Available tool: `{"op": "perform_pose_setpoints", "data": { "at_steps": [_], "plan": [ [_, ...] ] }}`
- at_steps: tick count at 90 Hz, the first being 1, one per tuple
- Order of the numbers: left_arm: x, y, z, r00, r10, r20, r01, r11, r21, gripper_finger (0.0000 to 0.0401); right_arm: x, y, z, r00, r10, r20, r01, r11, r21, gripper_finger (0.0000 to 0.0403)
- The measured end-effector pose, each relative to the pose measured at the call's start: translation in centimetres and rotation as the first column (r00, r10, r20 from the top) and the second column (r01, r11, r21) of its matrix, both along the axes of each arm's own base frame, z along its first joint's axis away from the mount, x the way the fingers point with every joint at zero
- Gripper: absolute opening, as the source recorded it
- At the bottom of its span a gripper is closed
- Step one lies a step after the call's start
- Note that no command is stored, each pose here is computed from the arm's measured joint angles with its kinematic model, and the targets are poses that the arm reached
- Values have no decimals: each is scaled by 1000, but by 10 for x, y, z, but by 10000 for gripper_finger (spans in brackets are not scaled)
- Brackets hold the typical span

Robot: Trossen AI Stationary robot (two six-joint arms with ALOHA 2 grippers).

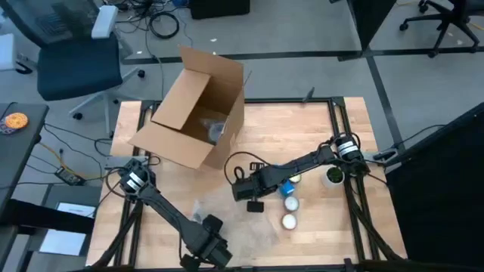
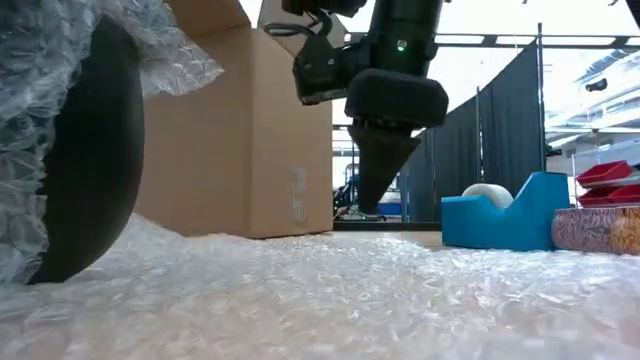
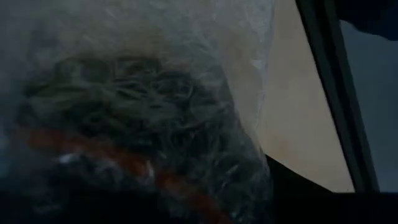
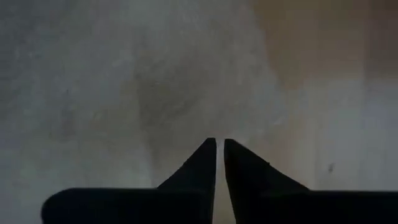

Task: Wrap mug
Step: Wrap the mug with the bubble wrap

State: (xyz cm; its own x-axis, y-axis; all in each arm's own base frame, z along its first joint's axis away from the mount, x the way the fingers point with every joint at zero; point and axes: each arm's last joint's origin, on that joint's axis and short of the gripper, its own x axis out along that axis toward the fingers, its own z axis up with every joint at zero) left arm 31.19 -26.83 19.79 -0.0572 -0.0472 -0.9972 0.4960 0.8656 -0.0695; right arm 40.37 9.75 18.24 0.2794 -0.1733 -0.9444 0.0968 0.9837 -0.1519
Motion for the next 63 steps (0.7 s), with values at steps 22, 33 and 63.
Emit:
{"op": "perform_pose_setpoints", "data": {
  "at_steps": [22,33,63],
  "plan": [
    [-6,5,-7,999,-29,-16,31,996,84,92,-1,-8,-1,993,-108,-48,113,987,116,98],
    [-14,13,-16,996,-67,-64,76,984,161,118,-9,-5,-2,981,-157,-110,167,982,91,128],
    [-19,13,-13,992,-94,-80,107,978,182,152,-11,-1,-10,949,-306,-70,312,945,101,183]
  ]
}}
